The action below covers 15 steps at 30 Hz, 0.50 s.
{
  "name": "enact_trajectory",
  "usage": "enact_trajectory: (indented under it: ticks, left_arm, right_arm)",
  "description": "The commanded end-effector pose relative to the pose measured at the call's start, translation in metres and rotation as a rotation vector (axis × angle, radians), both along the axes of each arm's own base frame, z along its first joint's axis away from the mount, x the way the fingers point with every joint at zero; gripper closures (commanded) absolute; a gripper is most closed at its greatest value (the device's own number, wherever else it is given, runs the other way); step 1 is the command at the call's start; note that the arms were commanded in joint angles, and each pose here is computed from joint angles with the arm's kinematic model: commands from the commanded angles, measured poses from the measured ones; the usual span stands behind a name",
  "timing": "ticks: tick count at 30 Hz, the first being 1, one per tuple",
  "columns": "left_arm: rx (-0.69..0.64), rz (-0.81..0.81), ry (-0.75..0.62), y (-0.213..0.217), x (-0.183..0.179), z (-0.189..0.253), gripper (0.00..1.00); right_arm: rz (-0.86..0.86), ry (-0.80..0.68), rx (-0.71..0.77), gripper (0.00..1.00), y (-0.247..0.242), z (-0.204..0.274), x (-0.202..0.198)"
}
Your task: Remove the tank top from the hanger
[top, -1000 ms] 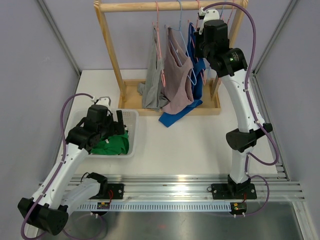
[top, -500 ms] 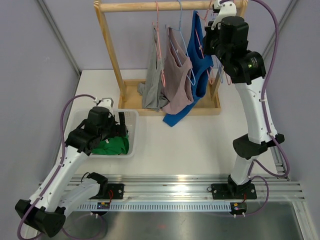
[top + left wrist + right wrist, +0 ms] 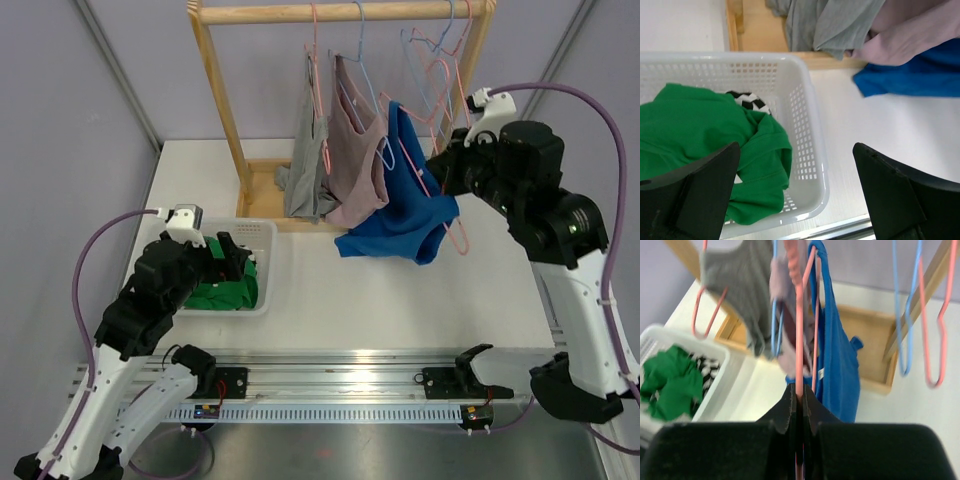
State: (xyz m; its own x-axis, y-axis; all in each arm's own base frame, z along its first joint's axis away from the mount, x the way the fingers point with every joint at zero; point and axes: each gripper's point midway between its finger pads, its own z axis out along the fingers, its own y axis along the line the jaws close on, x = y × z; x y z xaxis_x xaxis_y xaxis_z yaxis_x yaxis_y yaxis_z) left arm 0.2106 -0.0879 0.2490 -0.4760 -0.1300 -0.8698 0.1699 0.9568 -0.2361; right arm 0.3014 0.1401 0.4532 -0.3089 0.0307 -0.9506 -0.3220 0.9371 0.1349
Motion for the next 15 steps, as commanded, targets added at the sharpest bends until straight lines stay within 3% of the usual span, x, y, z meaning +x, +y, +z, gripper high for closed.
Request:
enact_trajectory:
  ticks: [1,3,7,15]
  left_arm:
    - [-0.067,-0.081,-0.143,-0.013,-0.003,0.031,0.01]
    - [-0.093,-0.129,-0.170,-0.020,-0.009,0.037,0.01]
    - [-0.133,-0.181,-0.206,-0.028,-0.014,0.046,0.01]
    - [-0.213,-0.229,-0.171,-0.046,-0.013,0.049,0.01]
  right_arm:
    - [0.149,-0.034,0.090,1.00,0.008,0.005,-0.052]
    - [0.196,0.057,0.078,1.00,0.011,-0.030,-0.070]
    - [0.220,0.101,0.114,1.00,-0.005,-0.066,-0.119]
    - [0.378,0.305,0.229,1.00,0.000,-0.151,-0.199]
